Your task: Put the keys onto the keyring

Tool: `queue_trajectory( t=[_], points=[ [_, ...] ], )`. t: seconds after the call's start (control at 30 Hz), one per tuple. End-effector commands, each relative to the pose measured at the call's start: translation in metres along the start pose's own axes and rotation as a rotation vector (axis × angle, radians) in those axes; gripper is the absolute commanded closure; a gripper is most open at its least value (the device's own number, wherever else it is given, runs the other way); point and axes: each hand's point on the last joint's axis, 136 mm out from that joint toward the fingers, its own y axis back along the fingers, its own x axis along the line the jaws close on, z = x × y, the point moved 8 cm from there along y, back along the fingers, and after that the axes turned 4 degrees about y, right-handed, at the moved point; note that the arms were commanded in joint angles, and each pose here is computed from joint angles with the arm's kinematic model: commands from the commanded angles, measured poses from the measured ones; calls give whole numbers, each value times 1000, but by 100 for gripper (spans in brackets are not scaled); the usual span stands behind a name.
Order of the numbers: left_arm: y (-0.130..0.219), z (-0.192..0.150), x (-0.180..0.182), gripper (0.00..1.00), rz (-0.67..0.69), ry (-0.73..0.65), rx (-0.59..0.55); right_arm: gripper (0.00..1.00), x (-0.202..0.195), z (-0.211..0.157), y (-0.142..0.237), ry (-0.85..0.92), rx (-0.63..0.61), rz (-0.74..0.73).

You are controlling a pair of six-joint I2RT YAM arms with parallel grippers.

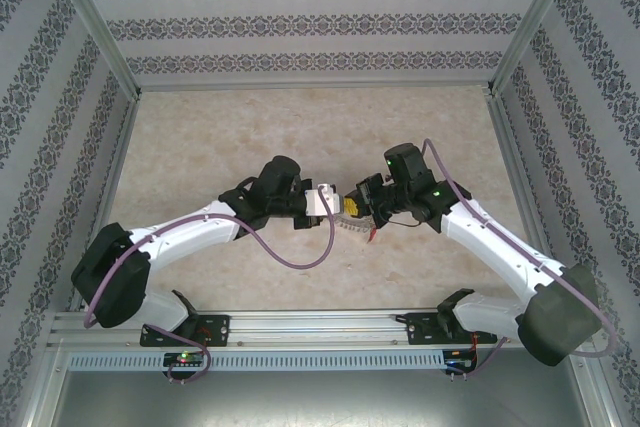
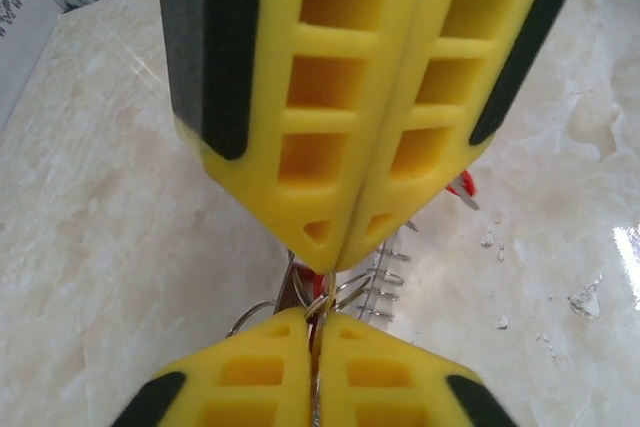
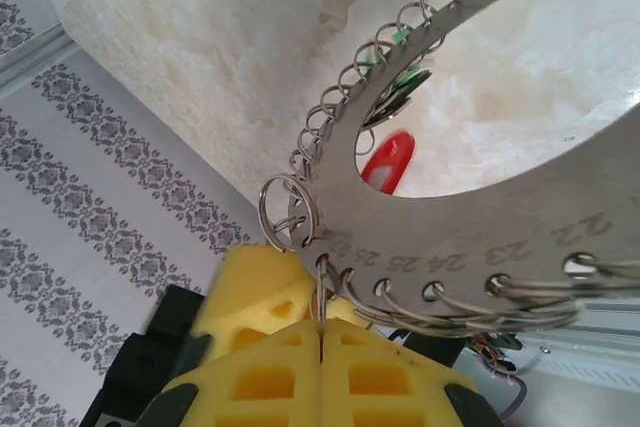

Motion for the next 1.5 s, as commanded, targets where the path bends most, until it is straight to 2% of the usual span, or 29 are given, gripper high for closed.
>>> queue_trajectory(
  t=[0.0, 0.03, 0.1, 0.13, 0.43, 0.57, 0.83, 1.03, 1.3, 1.47],
  points=[
    [9, -13, -2, 65, 22, 37, 45, 100, 12, -9, 12, 29, 45, 75],
    [13, -7, -2, 64, 21, 31, 4, 100, 12, -9, 11, 29, 48, 74],
    [22, 5, -3, 52, 20, 12, -76, 100, 12, -9, 11, 32, 48, 73],
    [26, 10, -3, 51, 22, 0, -112, 100, 11, -9, 10, 33, 47, 72],
    [40, 30, 2, 51, 55, -43, -198, 100, 11, -9, 8, 33, 52, 79],
    [31, 25, 4, 64, 53, -23, -184, 100, 12, -10, 7, 35, 57, 82],
    [17, 23, 11, 67, 56, 26, -191, 100, 13, -12, 4, 28, 62, 88],
    [14, 25, 15, 75, 69, 50, -192, 100, 12, -13, 0, 30, 69, 82],
    [16, 23, 14, 100, 78, 66, -185, 100, 13, -15, -4, 24, 61, 85],
    [17, 18, 16, 100, 122, 74, -147, 100, 10, -14, -1, 3, 34, 99]
  ],
)
